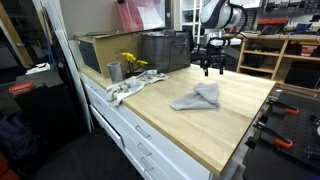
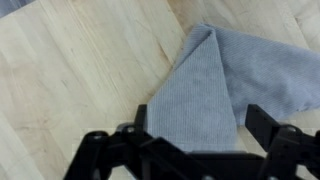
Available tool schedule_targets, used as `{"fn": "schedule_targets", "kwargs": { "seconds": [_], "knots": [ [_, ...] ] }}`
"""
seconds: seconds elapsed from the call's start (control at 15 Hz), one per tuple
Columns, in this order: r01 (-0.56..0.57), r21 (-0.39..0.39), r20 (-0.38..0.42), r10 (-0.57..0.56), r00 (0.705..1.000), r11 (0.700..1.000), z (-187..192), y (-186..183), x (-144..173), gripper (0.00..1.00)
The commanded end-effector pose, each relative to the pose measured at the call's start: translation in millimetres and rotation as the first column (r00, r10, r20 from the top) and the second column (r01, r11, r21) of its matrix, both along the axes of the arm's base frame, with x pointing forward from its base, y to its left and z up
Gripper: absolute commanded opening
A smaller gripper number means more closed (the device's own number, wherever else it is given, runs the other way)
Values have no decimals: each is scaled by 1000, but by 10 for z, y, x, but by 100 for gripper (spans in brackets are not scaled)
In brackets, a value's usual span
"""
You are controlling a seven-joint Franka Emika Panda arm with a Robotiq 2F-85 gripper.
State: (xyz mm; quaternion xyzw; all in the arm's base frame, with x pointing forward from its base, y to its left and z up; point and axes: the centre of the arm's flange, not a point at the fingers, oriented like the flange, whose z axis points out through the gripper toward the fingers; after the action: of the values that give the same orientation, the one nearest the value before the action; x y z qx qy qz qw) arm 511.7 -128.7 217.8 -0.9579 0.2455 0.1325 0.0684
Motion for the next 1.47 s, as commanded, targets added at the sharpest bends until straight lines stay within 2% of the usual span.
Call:
{"fn": "schedule_targets", "kwargs": {
  "seconds": [0.0,0.67,1.13,1.2,1.4],
  "knots": [
    [12,10,0,-12,1000,1000,-197,-261,-32,100],
    [171,49,-60,-168,984,984,-913,-768,-83,100],
    [238,76,-44,-235,971,968,-1025,-937,36,100],
    [240,80,-40,-237,971,968,-1037,-935,50,83],
    [248,93,-31,-246,969,964,-1047,-909,80,58]
  ]
}}
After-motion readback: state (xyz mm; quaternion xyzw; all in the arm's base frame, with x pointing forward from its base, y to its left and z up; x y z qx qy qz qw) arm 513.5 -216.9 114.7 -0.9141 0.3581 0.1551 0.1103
